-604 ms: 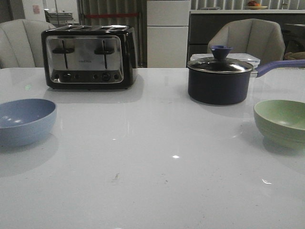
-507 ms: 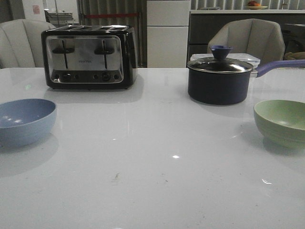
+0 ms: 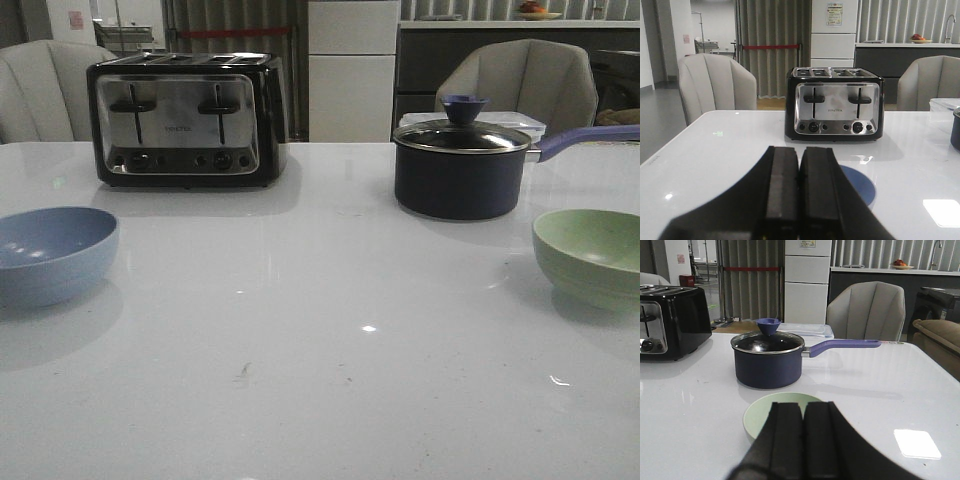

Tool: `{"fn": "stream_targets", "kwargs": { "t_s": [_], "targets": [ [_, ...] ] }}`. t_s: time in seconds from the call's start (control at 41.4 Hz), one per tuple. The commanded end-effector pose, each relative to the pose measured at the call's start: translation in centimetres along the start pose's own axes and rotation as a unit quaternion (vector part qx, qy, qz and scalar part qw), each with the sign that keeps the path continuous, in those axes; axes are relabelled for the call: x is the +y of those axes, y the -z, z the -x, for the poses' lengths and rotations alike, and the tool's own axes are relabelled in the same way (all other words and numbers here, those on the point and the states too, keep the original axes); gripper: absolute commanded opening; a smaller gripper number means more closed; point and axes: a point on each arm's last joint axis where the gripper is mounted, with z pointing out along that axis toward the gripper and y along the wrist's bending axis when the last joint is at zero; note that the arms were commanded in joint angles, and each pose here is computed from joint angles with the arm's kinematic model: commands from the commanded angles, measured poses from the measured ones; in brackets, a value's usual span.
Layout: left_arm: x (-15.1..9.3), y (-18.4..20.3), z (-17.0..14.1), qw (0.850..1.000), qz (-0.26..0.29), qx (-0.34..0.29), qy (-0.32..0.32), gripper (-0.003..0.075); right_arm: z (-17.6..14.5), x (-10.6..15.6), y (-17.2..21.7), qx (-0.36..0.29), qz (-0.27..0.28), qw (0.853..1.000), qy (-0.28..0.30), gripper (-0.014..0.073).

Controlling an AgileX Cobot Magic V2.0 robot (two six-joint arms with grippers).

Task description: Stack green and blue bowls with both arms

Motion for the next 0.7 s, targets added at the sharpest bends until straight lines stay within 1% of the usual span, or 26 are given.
{"fn": "stream_targets", "kwargs": {
  "t_s": [0.0,0.121,0.193,0.338,0.435,0.531,0.628,0.676],
  "targets": [
    [0.0,0.2,0.7,0.999,-0.004,-0.050,0.005,0.0093,1.1,0.0,0.2,-0.058,-0.003,0.998,0.003,0.0059],
    [0.0,0.2,0.7,0.999,-0.004,-0.051,0.005,0.0093,1.1,0.0,0.2,-0.059,-0.003,0.998,0.003,0.0059],
    [0.0,0.2,1.0,0.998,-0.004,-0.062,0.005,0.0093,1.4,0.0,0.3,-0.062,-0.003,0.998,0.003,0.0059],
    [0.0,0.5,3.0,0.995,-0.004,-0.095,0.006,0.0093,4.3,0.1,0.8,-0.077,-0.001,0.997,0.003,0.0059],
    [0.0,1.1,5.9,0.991,-0.004,-0.130,0.006,0.0093,7.0,0.1,1.4,-0.079,0.000,0.997,0.004,0.0059],
    [0.0,1.8,9.1,0.987,-0.004,-0.158,0.006,0.0093,10.3,0.2,1.9,-0.087,0.001,0.996,0.004,0.0059],
    [0.0,2.1,12.2,0.988,-0.005,-0.153,0.007,0.0093,13.2,0.3,1.6,-0.069,0.002,0.998,0.004,0.0059],
    [0.0,2.0,13.5,0.991,-0.005,-0.136,0.006,0.0093,14.3,0.3,1.4,-0.054,0.002,0.999,0.004,0.0059]
  ]
}}
